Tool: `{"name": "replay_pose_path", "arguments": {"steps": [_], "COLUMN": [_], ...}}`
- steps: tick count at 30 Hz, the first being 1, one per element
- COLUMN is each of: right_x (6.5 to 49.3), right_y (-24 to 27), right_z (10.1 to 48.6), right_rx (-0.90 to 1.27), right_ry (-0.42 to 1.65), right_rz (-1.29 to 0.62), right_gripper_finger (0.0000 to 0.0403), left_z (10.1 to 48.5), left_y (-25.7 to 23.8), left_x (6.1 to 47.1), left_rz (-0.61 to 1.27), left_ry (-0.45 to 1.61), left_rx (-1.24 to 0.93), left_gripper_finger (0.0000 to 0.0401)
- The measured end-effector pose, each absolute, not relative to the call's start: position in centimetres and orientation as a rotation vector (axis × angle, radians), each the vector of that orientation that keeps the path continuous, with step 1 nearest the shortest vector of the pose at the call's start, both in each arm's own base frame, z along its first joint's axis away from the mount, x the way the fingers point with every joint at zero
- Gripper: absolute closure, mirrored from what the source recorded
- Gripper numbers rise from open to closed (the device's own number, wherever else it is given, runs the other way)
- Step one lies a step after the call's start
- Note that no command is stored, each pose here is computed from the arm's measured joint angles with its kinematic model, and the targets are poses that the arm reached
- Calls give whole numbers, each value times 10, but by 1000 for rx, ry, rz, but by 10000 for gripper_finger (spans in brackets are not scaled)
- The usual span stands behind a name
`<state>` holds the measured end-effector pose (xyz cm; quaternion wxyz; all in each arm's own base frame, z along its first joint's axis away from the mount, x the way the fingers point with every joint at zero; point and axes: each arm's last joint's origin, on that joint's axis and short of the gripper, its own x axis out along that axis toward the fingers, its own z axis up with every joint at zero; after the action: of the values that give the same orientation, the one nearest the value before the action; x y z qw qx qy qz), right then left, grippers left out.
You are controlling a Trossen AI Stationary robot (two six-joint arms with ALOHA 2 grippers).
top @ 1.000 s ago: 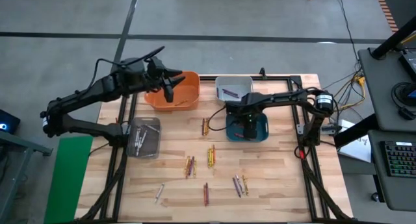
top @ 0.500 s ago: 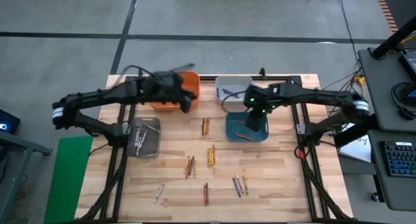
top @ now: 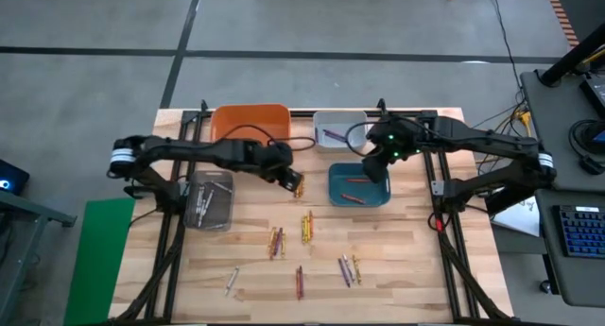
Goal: Sort crayons
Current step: Put the violet crayon into the gray bin
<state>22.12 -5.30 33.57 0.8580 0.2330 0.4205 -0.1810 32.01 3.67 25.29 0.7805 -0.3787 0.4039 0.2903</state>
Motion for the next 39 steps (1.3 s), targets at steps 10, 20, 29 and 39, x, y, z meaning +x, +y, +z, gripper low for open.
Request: {"name": "replay_pose_path", "arguments": {"steps": [10,20,29,39], "right_x": [231,236,236,236], "right_y": [-55,-56,-56,-56], "right_z": [326,321,322,322], "right_rx": [461,441,441,441], "right_ry": [933,958,958,958], "right_rz": [-371,-362,-362,-362], "right_gripper_finger": [323,323,323,323], "left_z": [201,177,165,165], "left_y": [38,41,44,45], "left_x": [341,356,361,361], "left_rz": [725,751,797,836], "left_ry": [1004,997,987,964], "left_rx": [-855,-818,-784,-750], "left_gripper_finger": [291,291,291,291]}}
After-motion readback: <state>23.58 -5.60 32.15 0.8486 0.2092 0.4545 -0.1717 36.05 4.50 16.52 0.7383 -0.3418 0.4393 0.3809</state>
